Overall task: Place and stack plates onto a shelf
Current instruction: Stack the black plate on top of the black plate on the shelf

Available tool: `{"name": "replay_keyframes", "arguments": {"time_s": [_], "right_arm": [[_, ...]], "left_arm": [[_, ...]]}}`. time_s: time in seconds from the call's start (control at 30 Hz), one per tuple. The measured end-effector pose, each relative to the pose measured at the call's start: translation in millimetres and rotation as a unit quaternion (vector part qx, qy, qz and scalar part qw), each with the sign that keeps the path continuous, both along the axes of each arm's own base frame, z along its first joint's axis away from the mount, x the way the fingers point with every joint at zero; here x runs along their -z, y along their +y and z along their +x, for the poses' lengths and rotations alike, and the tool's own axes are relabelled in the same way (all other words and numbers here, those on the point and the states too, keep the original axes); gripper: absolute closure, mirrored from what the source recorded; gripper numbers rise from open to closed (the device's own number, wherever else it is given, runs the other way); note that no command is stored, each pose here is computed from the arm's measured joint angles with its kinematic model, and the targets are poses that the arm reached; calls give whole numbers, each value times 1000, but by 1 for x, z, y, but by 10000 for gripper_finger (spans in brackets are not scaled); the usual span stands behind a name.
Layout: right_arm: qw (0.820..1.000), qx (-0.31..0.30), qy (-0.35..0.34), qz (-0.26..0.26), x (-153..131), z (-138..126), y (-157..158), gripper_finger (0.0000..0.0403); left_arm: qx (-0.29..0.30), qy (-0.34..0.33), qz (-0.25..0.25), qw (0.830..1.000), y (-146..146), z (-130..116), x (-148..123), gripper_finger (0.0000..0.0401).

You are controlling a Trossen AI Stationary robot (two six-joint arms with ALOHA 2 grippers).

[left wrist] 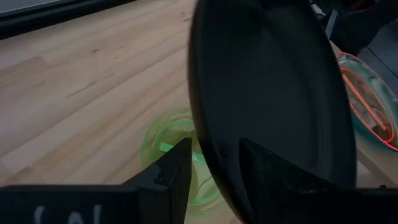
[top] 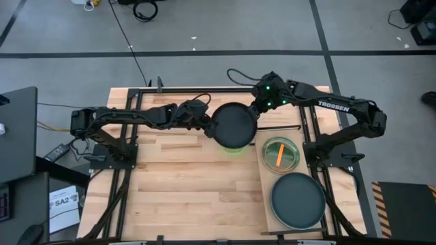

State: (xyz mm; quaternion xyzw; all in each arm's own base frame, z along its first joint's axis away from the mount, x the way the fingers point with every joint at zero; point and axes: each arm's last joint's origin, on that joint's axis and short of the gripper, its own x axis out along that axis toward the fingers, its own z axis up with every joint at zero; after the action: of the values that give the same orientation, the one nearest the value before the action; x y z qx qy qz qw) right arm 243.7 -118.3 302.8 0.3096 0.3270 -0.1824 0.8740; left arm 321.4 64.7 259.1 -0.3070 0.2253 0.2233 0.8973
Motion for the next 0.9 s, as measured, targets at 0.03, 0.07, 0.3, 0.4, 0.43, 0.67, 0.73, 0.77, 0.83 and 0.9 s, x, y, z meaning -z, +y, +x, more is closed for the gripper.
{"name": "replay_keyframes", "arguments": {"time_s": [0.03,0.07,0.3,0.4,0.43,0.67,0.73,0.77,0.83,0.9], "right_arm": [[1000,5,-2,-1,-1,-2,-2,380],[1000,10,-3,-2,-3,-5,-4,380],[999,35,-18,-20,-13,-21,-14,380],[998,44,-20,-26,-15,-26,-19,380],[998,48,-20,-26,-15,-28,-20,380],[997,72,-10,-38,-14,-34,-29,380],[996,76,-9,-40,-15,-36,-32,380],[996,79,-10,-40,-15,-37,-33,380],[996,83,-10,-40,-15,-38,-35,380],[995,87,-13,-41,-17,-41,-36,380]], "left_arm": [[0,0,0,1000,0,0,0,262],[0,0,0,1000,0,0,0,262],[-1,-8,0,1000,0,1,-1,262],[0,-16,3,1000,0,2,-3,262],[0,-19,4,1000,0,2,-3,262],[2,-30,7,1000,0,3,-5,262],[2,-29,7,1000,0,3,-4,262],[2,-29,7,1000,0,3,-4,262],[3,-30,7,1000,0,3,-4,262],[3,-30,7,1000,0,3,-4,262]]}}
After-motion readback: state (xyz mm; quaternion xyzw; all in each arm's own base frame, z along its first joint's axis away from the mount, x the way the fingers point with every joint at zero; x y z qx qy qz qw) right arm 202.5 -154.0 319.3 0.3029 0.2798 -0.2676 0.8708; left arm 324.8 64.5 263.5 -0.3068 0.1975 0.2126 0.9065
